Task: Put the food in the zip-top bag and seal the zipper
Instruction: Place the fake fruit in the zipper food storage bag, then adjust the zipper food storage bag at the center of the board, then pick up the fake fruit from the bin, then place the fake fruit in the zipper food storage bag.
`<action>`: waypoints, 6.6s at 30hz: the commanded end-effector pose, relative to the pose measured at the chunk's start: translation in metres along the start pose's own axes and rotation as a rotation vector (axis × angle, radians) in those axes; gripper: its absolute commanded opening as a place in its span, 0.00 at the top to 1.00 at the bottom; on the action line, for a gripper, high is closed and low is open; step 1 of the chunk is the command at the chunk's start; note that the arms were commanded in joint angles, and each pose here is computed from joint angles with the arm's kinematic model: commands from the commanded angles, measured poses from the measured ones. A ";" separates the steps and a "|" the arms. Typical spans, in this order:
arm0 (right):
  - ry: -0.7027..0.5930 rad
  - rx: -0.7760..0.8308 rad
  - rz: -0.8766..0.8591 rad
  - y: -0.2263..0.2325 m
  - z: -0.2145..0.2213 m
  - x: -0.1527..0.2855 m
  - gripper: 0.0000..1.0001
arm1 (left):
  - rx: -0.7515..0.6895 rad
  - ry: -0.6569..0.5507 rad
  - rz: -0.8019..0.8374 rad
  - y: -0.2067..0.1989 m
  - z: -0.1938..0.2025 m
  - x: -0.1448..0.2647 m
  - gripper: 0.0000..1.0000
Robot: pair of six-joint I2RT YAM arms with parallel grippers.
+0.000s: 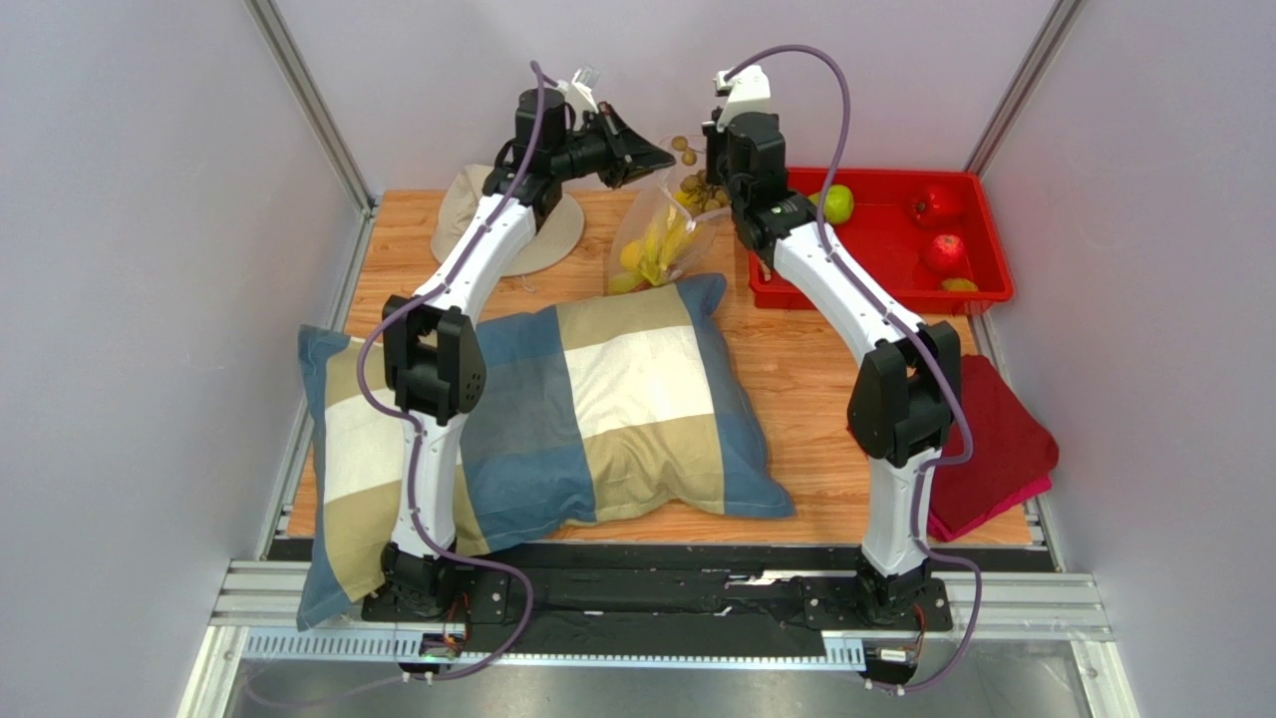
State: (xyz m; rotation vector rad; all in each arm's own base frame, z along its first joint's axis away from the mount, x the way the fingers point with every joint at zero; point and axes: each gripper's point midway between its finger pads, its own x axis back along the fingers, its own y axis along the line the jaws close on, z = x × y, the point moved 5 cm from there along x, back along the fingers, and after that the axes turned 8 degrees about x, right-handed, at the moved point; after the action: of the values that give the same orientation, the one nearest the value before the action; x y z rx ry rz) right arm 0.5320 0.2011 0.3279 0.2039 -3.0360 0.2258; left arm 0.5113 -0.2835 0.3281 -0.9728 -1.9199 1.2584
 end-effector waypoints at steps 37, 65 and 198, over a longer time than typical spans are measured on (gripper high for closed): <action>0.424 -0.334 -0.468 -0.011 0.030 0.060 0.77 | -0.056 0.009 0.131 -0.038 -0.005 0.015 1.00; 0.100 -0.543 -0.758 -0.008 -0.069 0.040 1.00 | -0.710 -0.054 -0.282 -0.043 -0.017 0.054 0.93; -0.109 0.089 -0.722 -0.013 -0.070 0.061 0.98 | -0.566 -0.037 -0.096 -0.052 -0.001 0.036 1.00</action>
State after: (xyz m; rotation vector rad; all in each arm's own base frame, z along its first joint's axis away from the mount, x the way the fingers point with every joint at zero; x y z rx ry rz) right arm 0.4749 0.1775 0.4086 1.2858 -2.8139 0.1998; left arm 0.4873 -0.2645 0.3500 -1.0164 -2.3167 0.6919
